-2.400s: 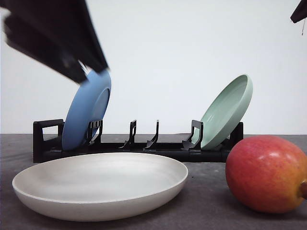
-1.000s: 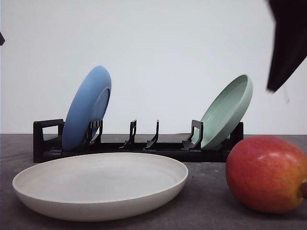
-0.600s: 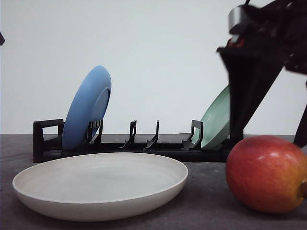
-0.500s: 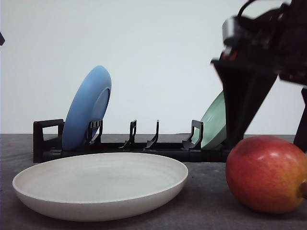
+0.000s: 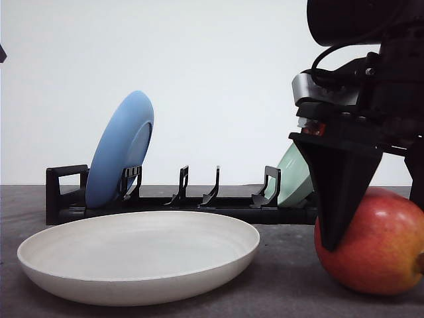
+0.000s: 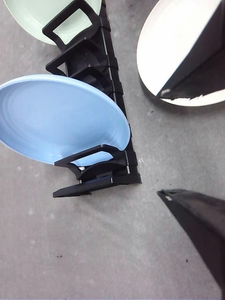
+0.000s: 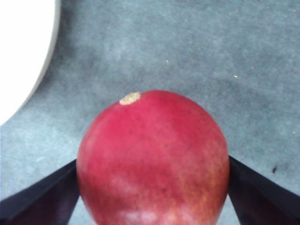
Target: Place pomegranate in white plate
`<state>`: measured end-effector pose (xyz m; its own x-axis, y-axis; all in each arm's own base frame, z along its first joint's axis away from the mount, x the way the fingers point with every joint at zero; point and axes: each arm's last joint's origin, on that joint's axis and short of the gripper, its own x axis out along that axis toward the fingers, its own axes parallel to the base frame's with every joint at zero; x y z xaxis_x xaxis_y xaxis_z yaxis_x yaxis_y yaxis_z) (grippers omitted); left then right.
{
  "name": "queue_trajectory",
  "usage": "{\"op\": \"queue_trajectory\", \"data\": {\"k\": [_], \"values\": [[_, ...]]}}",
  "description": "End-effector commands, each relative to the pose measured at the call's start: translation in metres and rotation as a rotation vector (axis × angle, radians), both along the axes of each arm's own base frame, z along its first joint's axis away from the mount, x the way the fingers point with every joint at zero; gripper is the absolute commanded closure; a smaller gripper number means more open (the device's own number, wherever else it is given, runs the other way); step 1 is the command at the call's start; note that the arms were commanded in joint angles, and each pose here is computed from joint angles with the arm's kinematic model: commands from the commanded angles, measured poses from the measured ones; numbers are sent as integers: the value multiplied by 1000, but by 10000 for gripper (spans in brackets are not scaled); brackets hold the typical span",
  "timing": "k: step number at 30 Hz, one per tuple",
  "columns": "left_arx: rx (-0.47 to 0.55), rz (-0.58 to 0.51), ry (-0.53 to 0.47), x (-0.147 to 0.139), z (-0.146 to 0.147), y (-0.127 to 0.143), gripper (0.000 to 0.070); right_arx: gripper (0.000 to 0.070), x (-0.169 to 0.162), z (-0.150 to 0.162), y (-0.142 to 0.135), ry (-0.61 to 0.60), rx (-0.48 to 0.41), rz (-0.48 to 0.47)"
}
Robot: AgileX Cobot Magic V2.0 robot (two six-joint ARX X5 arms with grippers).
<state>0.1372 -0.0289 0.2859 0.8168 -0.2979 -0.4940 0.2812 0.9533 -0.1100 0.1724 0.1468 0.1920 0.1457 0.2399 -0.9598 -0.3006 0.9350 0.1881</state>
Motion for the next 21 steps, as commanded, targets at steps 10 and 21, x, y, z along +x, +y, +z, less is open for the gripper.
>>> {"op": "queue_trajectory", "data": {"k": [10, 21], "values": [[11, -2, -16, 1, 2, 0, 347, 198, 11, 53, 22, -93, 46, 168], [12, -2, -15, 1, 2, 0, 347, 198, 22, 53, 98, -137, 83, 369]]}}
